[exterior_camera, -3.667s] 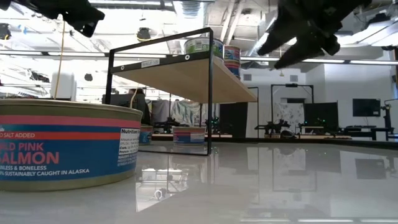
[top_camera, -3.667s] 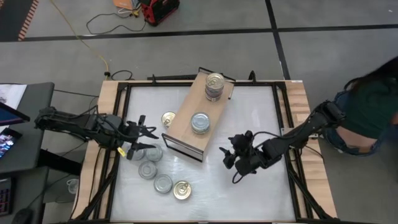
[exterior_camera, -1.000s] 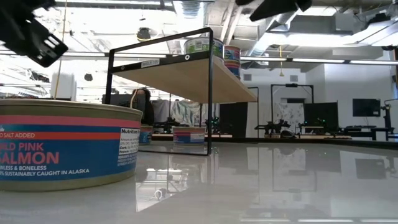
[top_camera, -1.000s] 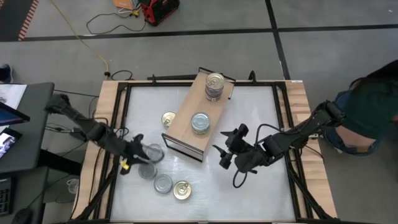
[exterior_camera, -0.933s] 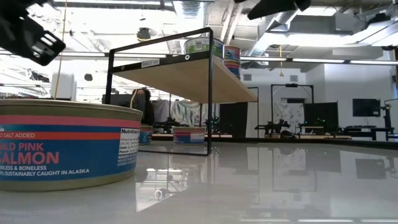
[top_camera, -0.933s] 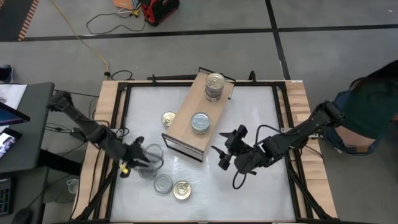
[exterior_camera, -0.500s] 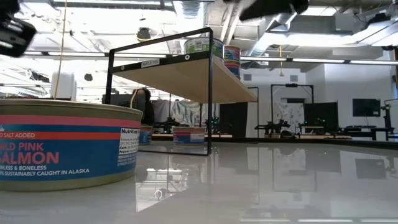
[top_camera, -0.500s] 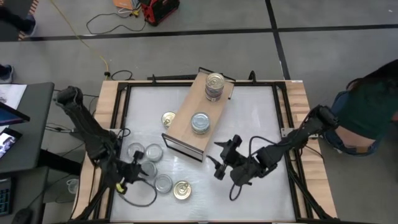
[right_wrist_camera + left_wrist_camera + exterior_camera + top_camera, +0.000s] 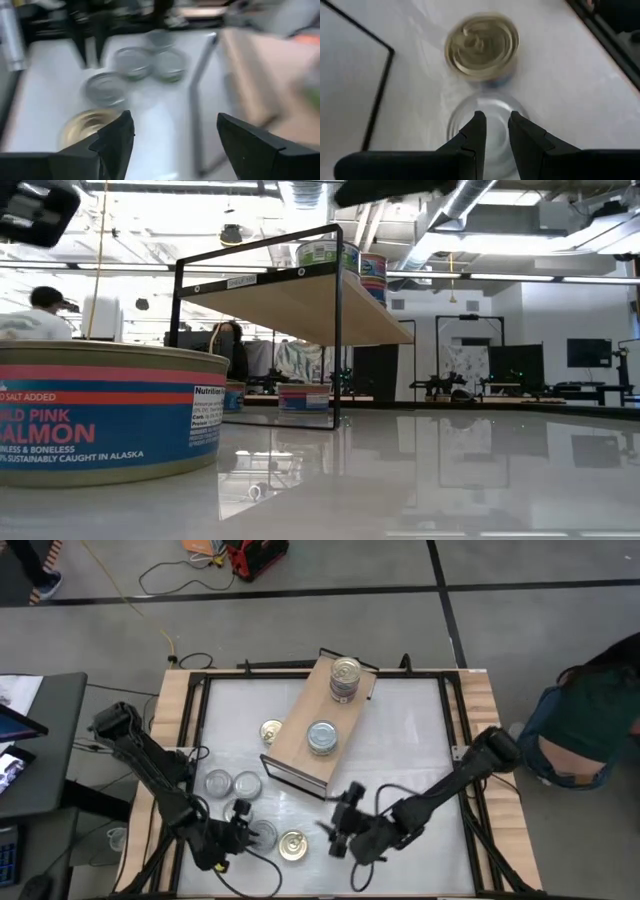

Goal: Stack canned seafood by type on shelf
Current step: Stack the blue tuna can on top of the other blue tuna can

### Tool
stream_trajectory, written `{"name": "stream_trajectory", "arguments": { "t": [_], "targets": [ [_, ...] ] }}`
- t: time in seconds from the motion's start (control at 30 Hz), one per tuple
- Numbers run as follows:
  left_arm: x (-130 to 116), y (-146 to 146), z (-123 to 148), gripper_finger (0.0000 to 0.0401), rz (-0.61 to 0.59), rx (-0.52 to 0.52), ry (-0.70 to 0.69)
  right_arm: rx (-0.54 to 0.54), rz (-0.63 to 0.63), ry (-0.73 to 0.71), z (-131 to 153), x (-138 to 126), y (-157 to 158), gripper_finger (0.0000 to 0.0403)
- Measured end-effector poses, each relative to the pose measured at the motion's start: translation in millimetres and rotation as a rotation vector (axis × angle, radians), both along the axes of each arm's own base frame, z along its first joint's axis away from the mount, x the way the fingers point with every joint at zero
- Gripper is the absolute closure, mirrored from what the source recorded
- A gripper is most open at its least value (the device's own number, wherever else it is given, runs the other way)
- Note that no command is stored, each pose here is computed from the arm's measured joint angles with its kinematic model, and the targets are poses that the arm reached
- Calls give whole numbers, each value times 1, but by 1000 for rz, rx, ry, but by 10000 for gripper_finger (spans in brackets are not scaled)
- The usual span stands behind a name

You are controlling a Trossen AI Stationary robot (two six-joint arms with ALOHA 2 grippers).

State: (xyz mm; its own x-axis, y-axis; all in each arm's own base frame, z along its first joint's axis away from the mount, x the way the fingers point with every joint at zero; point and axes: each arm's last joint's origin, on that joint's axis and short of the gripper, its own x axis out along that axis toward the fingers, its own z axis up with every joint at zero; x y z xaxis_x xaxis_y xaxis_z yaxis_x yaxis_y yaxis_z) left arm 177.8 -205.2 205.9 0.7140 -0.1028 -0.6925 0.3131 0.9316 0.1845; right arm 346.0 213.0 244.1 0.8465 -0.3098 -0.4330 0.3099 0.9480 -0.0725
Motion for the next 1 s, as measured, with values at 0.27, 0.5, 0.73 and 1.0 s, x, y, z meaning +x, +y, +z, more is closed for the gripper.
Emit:
{"name": "stream_trajectory", "arguments": {
  "t": [0.27, 0.5, 0.73, 1.0],
  "targets": [
    [9, -4, 3, 327, 29, 30, -144, 415, -28, 13, -24, 30, 24, 134],
    [9, 1, 3, 327, 30, 123, -175, 676, -193, 125, -52, 51, 11, 160],
    [6, 5, 10, 327, -31, 196, -186, 714, -283, 176, -52, 56, 7, 199],
    [5, 6, 10, 327, -72, 266, -188, 750, -320, 186, -58, 56, 18, 229]
  ]
}}
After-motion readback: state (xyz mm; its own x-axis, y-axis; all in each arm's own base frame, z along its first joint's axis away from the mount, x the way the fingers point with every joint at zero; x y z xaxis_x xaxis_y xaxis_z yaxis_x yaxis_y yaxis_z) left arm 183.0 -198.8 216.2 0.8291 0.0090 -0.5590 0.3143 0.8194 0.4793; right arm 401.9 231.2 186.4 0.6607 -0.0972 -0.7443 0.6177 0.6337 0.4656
